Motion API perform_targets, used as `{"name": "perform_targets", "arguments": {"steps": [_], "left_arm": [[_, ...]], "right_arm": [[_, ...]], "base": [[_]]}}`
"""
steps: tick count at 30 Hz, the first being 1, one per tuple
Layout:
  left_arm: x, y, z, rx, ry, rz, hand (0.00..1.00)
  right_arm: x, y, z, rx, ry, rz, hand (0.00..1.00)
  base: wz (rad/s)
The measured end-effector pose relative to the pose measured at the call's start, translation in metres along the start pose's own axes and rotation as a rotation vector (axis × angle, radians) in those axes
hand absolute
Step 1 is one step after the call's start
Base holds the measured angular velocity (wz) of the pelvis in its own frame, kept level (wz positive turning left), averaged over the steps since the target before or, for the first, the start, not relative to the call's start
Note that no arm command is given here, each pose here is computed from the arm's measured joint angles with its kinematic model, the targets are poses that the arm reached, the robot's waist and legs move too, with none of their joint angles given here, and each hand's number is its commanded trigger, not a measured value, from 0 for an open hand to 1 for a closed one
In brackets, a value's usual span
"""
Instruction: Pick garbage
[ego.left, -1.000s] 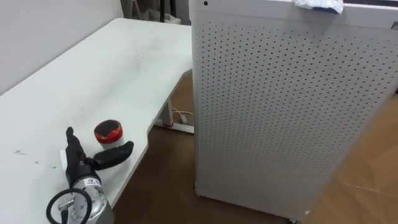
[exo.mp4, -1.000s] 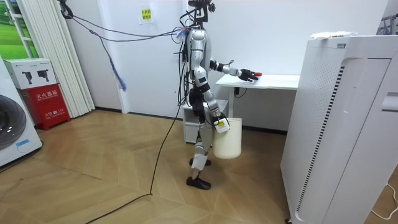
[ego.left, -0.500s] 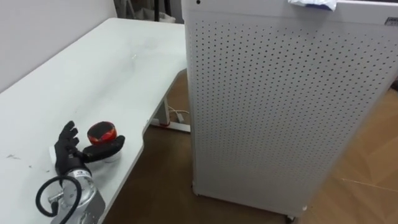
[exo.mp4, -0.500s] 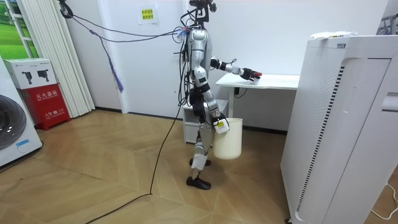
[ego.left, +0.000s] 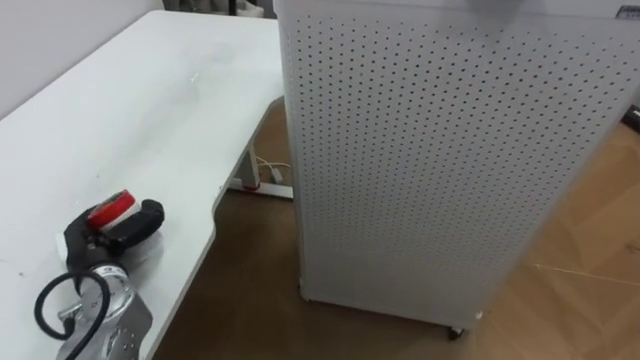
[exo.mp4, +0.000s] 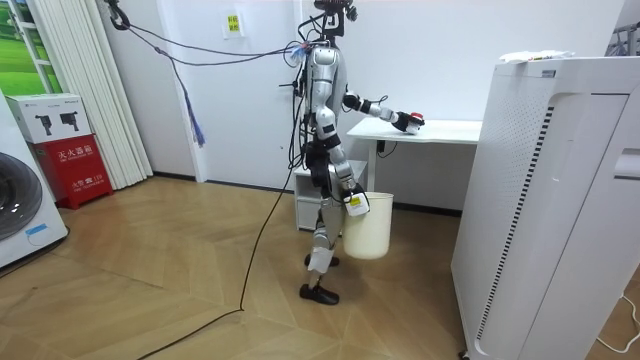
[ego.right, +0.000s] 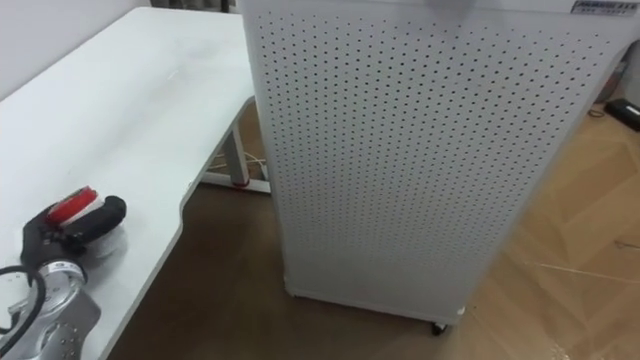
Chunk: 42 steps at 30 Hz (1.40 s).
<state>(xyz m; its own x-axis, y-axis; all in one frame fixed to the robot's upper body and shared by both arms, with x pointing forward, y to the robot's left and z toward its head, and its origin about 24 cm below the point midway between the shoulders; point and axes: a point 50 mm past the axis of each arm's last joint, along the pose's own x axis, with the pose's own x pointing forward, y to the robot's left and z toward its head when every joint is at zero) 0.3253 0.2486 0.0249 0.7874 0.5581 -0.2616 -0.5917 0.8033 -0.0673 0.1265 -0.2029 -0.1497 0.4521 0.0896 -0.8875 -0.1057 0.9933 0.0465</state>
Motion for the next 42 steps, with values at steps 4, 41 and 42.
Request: {"name": "perform_targets", "arguments": {"steps": [4,41,42], "left_arm": [[0.0,-0.007,0.002,0.01,-0.002,-0.056,1.0],[-0.123,-0.09,-0.076,0.217,0.039,-0.885,1.0],[-0.125,-0.086,-0.085,0.24,0.065,-0.895,1.0]], "right_arm": [[0.001,-0.001,0.003,-0.002,-0.006,-0.012,1.0],[0.007,0.002,0.037,-0.004,-0.093,-0.025,1.0],[0.008,0.003,0.041,-0.005,-0.103,-0.022,1.0]], "base": [[-0.07],[-0.03],[0.09]]}}
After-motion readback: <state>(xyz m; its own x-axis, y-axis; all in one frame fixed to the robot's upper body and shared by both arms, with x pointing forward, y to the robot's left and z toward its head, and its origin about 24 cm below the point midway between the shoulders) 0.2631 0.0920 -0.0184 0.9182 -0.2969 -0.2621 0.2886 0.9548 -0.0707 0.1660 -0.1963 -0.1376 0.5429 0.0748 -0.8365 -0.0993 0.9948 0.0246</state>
